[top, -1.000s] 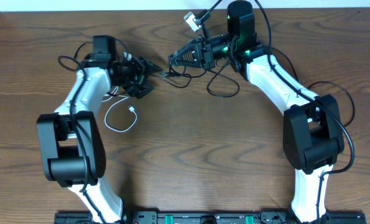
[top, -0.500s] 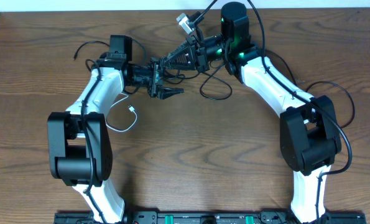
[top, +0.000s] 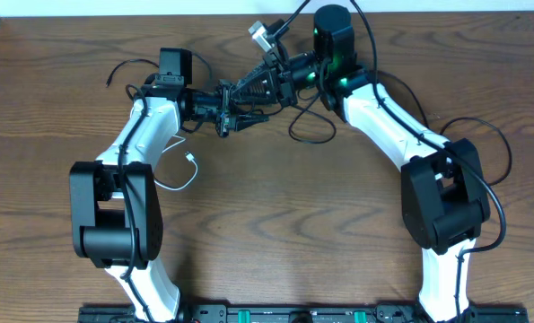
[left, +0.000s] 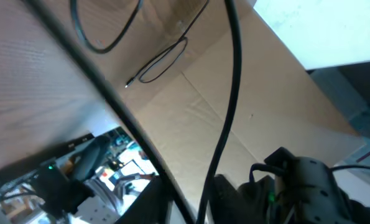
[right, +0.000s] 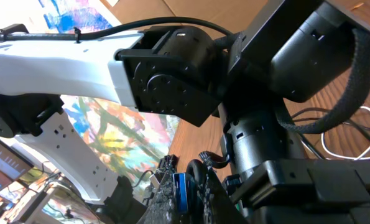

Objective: Untangle cables

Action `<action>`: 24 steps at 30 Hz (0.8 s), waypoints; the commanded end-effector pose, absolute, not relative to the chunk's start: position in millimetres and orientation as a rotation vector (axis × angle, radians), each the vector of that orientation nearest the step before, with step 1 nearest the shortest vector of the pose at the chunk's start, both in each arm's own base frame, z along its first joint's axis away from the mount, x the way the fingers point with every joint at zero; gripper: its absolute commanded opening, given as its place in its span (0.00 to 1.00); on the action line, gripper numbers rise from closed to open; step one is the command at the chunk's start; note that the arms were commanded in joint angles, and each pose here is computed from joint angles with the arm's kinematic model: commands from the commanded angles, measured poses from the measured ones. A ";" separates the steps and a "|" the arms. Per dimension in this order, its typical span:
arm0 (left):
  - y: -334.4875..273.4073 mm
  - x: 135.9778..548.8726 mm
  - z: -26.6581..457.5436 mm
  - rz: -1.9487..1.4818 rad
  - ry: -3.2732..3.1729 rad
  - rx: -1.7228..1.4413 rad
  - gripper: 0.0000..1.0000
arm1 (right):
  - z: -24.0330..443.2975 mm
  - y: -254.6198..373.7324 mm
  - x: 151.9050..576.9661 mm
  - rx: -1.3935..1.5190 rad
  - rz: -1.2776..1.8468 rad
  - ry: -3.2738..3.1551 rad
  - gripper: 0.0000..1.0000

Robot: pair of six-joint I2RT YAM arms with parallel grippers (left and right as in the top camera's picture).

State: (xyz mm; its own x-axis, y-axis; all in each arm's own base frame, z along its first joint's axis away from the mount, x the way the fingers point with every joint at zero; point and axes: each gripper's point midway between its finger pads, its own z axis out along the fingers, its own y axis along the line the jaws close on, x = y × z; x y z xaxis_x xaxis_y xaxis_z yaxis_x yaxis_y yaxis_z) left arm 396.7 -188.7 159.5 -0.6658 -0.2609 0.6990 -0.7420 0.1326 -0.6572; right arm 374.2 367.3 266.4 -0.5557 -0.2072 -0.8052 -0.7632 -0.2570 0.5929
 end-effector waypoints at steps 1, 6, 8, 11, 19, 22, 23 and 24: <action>-186.6 399.8 149.2 1.520 -2.020 1.005 0.20 | 290.0 368.2 366.2 -1.215 1.848 1.542 0.01; -171.0 414.9 119.3 1.402 -2.198 1.173 0.19 | 290.1 367.8 365.1 -1.212 1.863 1.554 0.01; -159.5 422.3 104.7 1.333 -2.309 1.244 0.18 | 290.1 367.8 365.1 -1.211 1.865 1.556 0.01; -144.6 426.3 88.4 1.222 -2.409 1.336 0.18 | 290.1 367.7 364.9 -1.211 1.866 1.556 0.01; -107.8 417.3 57.4 0.905 -2.557 1.494 0.14 | 290.4 367.0 360.1 -1.218 1.906 1.576 0.01; -88.0 413.4 49.9 0.805 -2.630 1.492 0.14 | 290.7 365.9 356.5 -1.222 1.938 1.594 0.01; -82.0 412.5 48.3 0.781 -2.628 1.513 0.14 | 290.8 365.8 355.3 -1.229 1.943 1.592 0.01; -78.1 412.2 48.0 0.777 -2.621 1.526 0.14 | 290.8 366.6 354.5 -1.230 1.945 1.593 0.01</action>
State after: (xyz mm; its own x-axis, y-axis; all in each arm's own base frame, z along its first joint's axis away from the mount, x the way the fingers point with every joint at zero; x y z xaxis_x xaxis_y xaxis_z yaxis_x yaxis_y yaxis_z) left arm 412.0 -109.1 62.7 -0.5387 -0.7700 0.3420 -0.8108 0.3635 -0.4588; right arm 369.7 366.3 267.0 -0.5986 -0.2365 -0.7653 -0.7184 -0.2641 0.6435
